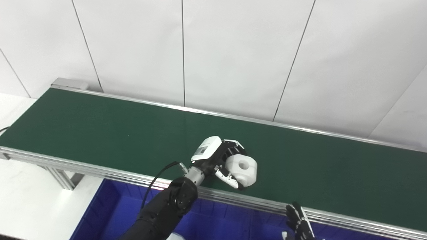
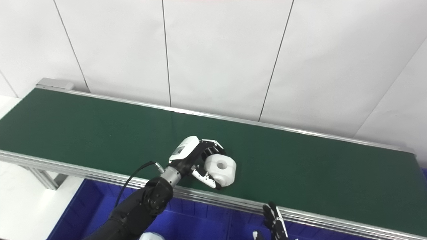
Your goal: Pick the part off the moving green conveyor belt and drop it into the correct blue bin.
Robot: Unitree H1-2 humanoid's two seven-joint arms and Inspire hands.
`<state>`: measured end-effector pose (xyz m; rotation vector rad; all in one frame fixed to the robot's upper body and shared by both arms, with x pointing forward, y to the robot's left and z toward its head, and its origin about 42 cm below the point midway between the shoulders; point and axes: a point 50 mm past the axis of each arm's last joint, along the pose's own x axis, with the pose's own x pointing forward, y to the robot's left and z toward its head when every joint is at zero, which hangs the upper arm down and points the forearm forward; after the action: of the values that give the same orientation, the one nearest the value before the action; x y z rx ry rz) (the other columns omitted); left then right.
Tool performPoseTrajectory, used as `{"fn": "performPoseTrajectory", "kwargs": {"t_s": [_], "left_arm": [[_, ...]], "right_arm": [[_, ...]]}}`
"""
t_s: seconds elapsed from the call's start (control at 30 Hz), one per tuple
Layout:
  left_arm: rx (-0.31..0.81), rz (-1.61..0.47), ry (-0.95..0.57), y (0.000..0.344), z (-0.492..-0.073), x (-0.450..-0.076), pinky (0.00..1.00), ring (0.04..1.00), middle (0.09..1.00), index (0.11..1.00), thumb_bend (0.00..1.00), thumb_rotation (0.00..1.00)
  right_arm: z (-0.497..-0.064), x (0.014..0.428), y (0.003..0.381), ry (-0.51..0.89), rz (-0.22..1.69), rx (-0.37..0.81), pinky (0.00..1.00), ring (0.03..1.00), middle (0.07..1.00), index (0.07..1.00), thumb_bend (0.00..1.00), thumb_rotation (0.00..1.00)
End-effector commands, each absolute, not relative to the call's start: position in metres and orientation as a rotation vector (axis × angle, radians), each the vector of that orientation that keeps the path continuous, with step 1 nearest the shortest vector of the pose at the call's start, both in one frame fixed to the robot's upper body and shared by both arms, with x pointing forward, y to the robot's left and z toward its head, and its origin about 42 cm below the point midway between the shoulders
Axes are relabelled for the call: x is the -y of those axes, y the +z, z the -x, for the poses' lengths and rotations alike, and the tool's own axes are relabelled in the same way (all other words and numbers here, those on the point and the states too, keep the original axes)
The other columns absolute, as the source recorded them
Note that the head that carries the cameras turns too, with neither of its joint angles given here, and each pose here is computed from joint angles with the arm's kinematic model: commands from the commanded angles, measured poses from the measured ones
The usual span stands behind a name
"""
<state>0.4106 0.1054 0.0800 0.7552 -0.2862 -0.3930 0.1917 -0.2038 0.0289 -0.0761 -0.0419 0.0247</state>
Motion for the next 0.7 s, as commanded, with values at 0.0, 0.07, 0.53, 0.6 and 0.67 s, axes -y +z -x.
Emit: {"fn": "performPoseTrajectory", "kwargs": {"t_s": [0.0,0.07,0.53,0.6,0.67], "left_arm": [[0.370,-0.722,-0.314,0.106,-0.421,-0.111,0.40,0.387,0.483,0.542,0.49,0.00],[0.389,-0.703,-0.296,0.111,-0.418,-0.113,0.40,0.393,0.490,0.539,0.49,0.00],[0.469,-0.574,-0.417,0.124,-0.335,-0.151,0.41,0.417,0.496,0.533,0.50,0.00],[0.467,-0.612,-0.449,0.109,-0.324,-0.153,0.41,0.415,0.499,0.531,0.50,0.00],[0.456,-0.636,-0.481,0.095,-0.316,-0.155,0.43,0.426,0.499,0.521,0.50,0.00]], "right_arm": [[-0.195,0.201,0.043,0.021,0.059,0.139,0.89,0.913,0.899,0.946,0.73,0.74],[-0.196,0.199,0.045,0.022,0.057,0.146,0.88,0.914,0.899,0.945,0.73,0.73],[-0.201,0.193,0.071,0.022,0.062,0.195,0.89,0.914,0.904,0.951,0.69,0.75],[-0.201,0.193,0.072,0.026,0.061,0.192,0.89,0.914,0.904,0.950,0.70,0.74],[-0.200,0.193,0.072,0.031,0.065,0.191,0.88,0.915,0.906,0.949,0.69,0.74]]}}
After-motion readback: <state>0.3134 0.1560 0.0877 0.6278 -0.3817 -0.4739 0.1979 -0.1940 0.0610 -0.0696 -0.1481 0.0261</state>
